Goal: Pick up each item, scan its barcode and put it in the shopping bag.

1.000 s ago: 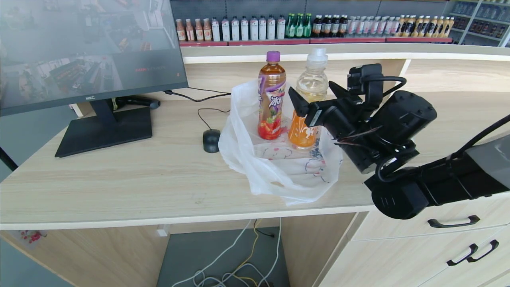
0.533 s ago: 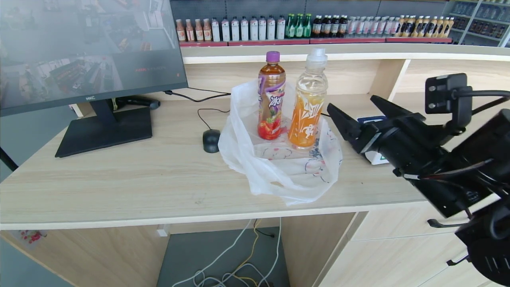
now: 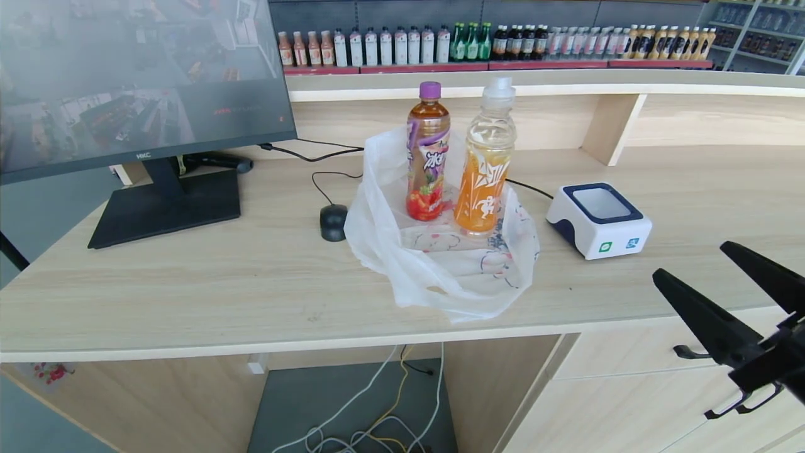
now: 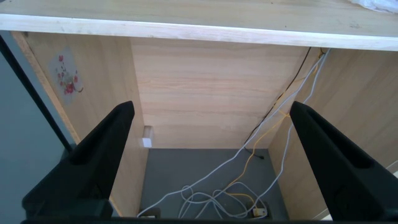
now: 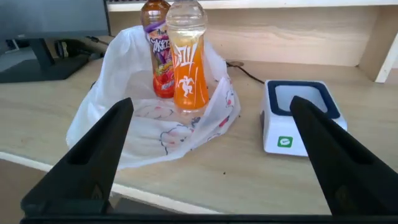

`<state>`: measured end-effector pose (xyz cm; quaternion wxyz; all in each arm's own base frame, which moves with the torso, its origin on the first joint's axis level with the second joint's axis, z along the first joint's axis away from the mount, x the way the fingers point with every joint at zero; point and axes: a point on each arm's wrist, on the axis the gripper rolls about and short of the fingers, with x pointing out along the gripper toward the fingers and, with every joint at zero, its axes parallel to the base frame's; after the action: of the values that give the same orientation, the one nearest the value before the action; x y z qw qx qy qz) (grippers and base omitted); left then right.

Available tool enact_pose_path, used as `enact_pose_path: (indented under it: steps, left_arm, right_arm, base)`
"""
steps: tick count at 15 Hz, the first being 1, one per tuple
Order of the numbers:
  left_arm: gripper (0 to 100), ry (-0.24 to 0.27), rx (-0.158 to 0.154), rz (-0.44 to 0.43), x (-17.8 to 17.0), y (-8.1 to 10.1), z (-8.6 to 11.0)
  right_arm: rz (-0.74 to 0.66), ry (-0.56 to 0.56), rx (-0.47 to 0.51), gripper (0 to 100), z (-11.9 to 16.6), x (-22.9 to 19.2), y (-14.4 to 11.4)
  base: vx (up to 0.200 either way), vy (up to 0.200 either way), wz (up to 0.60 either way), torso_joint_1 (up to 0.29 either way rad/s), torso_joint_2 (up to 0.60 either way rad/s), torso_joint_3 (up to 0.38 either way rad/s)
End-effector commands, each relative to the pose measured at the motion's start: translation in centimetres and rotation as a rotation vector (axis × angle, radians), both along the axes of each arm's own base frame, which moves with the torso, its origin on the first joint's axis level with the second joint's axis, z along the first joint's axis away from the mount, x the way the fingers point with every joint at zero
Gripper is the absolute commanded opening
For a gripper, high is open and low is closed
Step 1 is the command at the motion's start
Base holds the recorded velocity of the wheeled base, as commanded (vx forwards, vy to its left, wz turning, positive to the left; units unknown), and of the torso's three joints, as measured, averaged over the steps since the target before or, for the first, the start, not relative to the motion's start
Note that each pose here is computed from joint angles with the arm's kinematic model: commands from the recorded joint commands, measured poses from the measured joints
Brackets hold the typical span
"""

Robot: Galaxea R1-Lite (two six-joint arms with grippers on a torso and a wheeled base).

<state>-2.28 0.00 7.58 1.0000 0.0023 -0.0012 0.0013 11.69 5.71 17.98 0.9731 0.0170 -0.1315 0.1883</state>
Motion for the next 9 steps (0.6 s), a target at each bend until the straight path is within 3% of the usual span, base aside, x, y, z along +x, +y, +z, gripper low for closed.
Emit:
enact_pose_path:
  steps: [1, 2, 9]
  left_arm:
    - [100, -0.001, 0.000, 0.001, 0.0, 0.0, 0.0]
    - [100, -0.001, 0.001, -0.003, 0.0, 0.0, 0.0]
    - [100, -0.001, 0.001, 0.001, 0.0, 0.0, 0.0]
  right_arm:
    - [0.010, 0.030, 0.018, 100, -0.9, -3.0, -1.5]
    - [0.012, 0.105, -0.009, 100, -1.8, -4.1, -2.0]
    - [0.076, 0.308, -0.159, 100, -6.4, -9.5, -4.6]
  base:
    - [0.000, 0.000, 0.00, 0.000, 0.00, 0.000]
    - [0.000, 0.000, 0.00, 0.000, 0.00, 0.000]
    - [0.000, 0.000, 0.00, 0.000, 0.00, 0.000]
